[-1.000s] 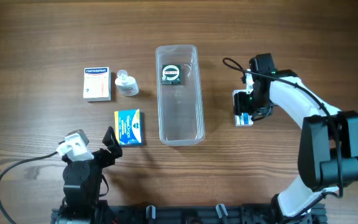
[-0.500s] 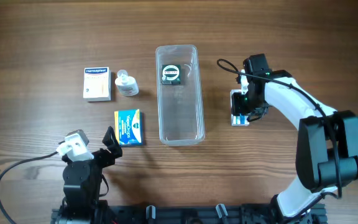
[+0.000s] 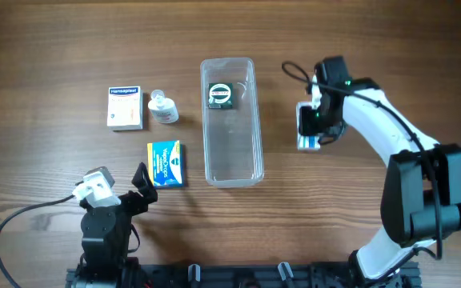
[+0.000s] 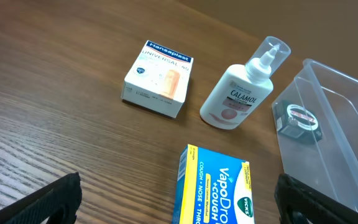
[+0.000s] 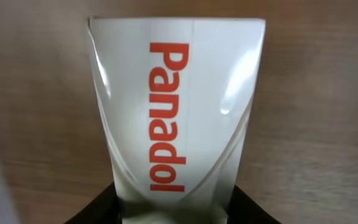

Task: Pack container
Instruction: 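Carry the Panadol box left and lower it into the container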

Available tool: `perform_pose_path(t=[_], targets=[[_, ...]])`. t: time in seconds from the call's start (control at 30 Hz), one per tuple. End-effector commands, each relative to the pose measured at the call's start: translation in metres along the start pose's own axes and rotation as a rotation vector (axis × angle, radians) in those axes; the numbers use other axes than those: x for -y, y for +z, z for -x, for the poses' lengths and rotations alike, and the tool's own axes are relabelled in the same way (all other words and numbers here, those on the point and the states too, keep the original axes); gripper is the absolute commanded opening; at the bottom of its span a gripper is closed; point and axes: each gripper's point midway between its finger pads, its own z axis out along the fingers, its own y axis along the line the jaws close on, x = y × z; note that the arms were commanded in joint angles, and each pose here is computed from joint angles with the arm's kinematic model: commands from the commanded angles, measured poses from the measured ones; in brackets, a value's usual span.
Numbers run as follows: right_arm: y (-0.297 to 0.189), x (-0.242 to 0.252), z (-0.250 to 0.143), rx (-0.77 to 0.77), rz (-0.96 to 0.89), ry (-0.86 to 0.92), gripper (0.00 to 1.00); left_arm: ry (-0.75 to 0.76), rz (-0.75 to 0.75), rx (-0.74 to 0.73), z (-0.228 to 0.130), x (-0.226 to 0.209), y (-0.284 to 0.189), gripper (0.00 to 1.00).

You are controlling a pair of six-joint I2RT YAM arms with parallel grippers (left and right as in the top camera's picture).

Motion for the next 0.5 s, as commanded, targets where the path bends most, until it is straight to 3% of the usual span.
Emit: perform_pose_path(t=[0.0, 0.47], targets=[[-0.023, -0.012, 0.029, 0.054, 0.029, 0.003, 0.44, 0.009, -0.005, 0.009, 0.001, 0.0, 0.0, 1.0], [-0.095, -0.123, 0.068, 0.218, 0.197, -0.148, 0.45, 0.009, -0.005, 0.009, 0.001, 0.0, 0.0, 1.0]])
